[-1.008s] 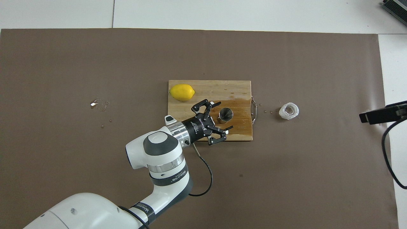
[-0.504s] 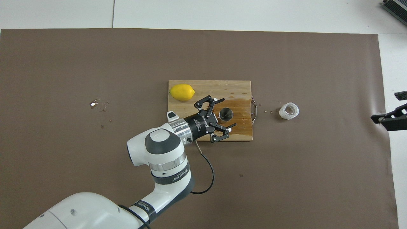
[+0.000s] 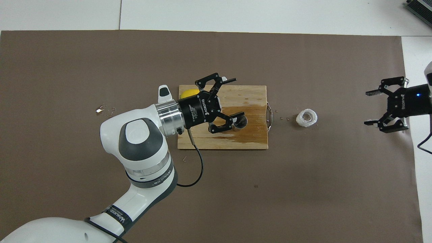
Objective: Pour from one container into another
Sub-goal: 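Raise the left gripper while the right gripper reaches the white cup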
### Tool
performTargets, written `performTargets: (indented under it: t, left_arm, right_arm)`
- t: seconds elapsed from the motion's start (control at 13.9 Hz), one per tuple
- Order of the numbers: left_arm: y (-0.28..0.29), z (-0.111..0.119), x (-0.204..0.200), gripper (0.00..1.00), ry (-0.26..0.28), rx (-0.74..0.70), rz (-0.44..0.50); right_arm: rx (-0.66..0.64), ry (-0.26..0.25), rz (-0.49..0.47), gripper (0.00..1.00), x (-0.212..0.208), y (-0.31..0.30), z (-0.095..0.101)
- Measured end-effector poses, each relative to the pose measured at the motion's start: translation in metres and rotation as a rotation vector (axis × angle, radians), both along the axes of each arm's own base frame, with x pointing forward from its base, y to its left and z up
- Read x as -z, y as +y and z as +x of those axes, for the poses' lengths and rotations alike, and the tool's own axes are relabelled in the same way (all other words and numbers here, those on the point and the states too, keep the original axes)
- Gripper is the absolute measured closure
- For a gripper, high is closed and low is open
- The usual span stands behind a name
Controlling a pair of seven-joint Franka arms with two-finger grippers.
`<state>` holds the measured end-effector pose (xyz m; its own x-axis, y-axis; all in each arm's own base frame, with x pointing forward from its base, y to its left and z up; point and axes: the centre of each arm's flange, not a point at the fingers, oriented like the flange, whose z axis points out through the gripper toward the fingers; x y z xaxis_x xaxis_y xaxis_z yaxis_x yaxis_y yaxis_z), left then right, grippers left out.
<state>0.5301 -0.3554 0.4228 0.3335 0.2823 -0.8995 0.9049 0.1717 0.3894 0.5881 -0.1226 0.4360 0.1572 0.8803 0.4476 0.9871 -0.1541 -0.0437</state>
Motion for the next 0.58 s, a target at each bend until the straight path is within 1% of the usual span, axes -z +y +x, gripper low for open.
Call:
performTargets:
  t: [0.22,0.29,0.36,0.5,0.58]
  left_arm:
    - [0.015,0.01,-0.004,0.0,-0.081,0.055,0.088]
    - [0.017,0.011,-0.005,0.0,-0.107,0.076,0.119]
    - [0.018,0.011,-0.006,0.0,-0.129,0.094,0.144]
    - [0.02,0.012,-0.01,0.0,-0.173,0.157,0.182]
    - [0.022,0.012,-0.012,0.0,-0.2,0.194,0.209]
  right_arm:
    - [-0.106,-0.043,0.036,0.0,0.051,0.016,0.02]
    - [-0.133,-0.041,0.058,0.0,0.066,0.027,0.024]
    - [-0.137,-0.028,0.104,0.0,0.085,0.036,0.026]
    - [-0.141,-0.018,0.207,0.0,0.13,0.048,0.031]
    - [-0.146,-0.014,0.228,0.0,0.145,0.053,0.032]
